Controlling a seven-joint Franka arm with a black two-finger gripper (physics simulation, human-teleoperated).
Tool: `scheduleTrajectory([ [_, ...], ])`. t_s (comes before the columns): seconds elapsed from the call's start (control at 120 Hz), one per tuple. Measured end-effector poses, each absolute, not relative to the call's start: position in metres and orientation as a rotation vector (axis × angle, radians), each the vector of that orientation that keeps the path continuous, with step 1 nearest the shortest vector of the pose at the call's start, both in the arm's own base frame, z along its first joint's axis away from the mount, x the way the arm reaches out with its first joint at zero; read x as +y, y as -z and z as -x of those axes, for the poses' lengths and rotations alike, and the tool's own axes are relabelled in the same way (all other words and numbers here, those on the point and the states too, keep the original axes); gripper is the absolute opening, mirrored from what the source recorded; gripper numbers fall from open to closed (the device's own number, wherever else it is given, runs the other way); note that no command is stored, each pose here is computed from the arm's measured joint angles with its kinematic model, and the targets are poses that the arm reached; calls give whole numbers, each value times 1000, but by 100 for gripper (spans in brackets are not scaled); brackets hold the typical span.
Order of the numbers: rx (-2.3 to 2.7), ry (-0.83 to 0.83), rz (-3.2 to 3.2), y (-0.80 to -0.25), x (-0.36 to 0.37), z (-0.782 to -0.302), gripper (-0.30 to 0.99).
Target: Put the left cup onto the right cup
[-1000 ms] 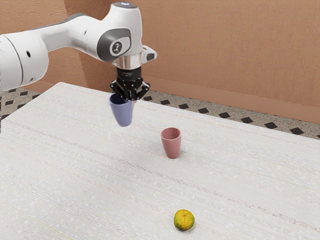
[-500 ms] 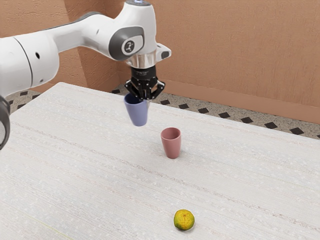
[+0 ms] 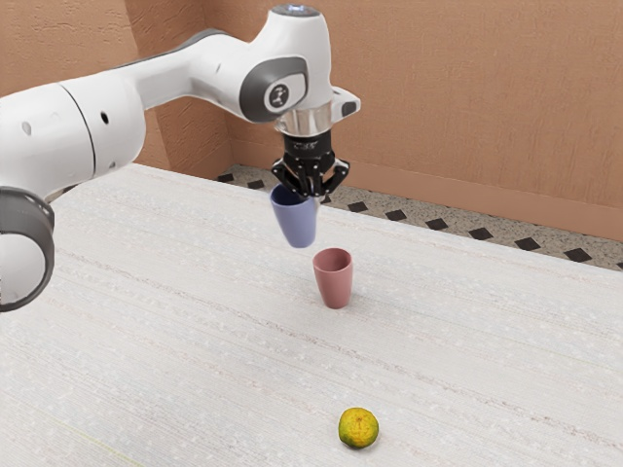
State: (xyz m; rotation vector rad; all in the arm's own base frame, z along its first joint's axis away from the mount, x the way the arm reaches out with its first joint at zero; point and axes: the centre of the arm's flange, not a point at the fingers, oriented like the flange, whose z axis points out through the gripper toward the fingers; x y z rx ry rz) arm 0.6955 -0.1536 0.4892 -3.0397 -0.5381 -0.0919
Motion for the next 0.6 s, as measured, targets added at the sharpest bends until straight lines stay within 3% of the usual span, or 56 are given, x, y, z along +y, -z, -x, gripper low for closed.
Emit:
scheduleTrajectory([
  [0.6,-606,96,3055,-461,-162,-725,-9],
])
